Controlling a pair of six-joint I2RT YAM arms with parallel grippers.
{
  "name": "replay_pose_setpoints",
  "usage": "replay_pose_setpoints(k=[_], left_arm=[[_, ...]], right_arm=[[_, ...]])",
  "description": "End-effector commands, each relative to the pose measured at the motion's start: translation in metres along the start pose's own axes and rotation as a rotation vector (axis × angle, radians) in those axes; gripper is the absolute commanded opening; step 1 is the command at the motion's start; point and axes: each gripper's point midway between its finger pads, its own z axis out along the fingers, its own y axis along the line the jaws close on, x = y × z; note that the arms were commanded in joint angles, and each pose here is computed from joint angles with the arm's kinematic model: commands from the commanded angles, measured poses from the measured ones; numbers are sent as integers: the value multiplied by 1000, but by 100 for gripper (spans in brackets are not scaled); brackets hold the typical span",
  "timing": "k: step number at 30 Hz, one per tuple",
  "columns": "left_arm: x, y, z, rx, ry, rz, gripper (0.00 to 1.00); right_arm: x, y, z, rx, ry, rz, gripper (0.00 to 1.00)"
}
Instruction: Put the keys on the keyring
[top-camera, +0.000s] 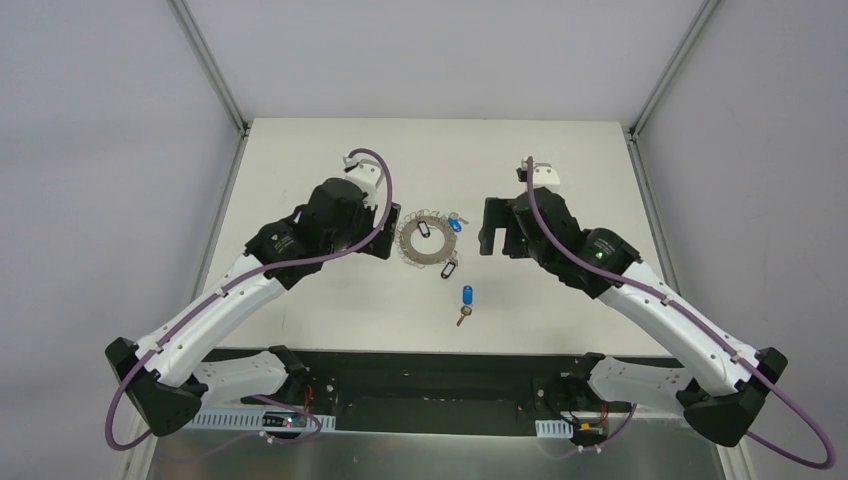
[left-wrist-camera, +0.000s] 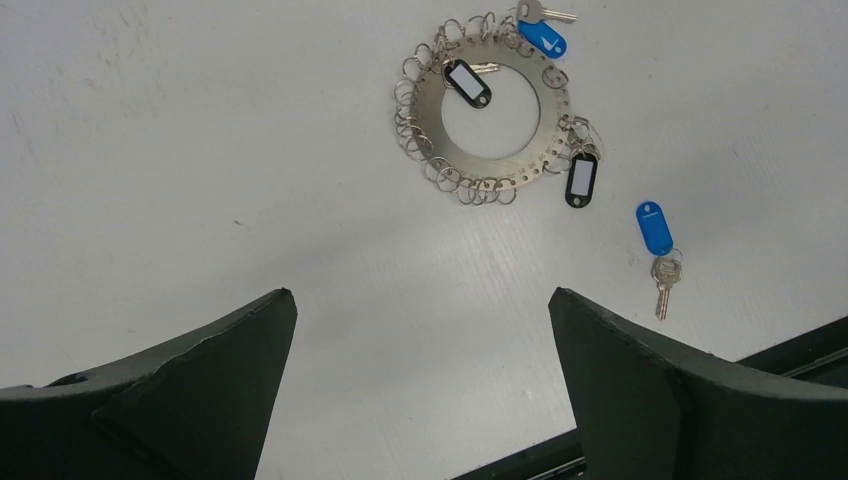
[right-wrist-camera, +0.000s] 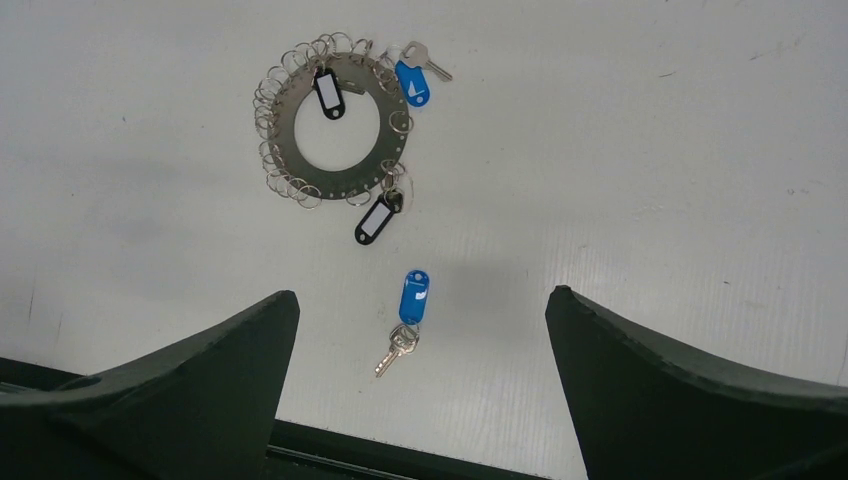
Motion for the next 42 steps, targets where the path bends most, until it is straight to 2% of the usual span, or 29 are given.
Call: replay_pose_setpoints(k=[1,4,8,14,21,26,29,34,39,42], left_arm=[[-3,5,-5,-23,-8,-5,100],[-11,12,-17,-44,-55,-24,100],[-10,11,-39,13,-95,-35,100],[-5,18,-55,21,-136,-15,100],[9,26,-50,-11,-114,41,100],[16,8,-47,81,-87,20,100],[20,8,-46,84,-81,24,100],[26,5,-39,94,-81,22,100],[29,11,-38,67,-84,24,100],[29,15,-39,50,-96,26,100]], right_arm=[[-1,15,-2,-92,2,-57,99],[5,26,4,-145,26,-107,99],[11,39,16,-199,41,-154,99],[24,63,28,-342,40,-308,99],[33,73,44,-394,4,-525,99],[52,77,64,-446,-34,-706,99],[57,82,74,-483,-72,-763,99],[74,89,97,-513,-54,-861,99],[90,97,119,-555,-8,-965,86],[97,100,129,-568,21,-1013,82]])
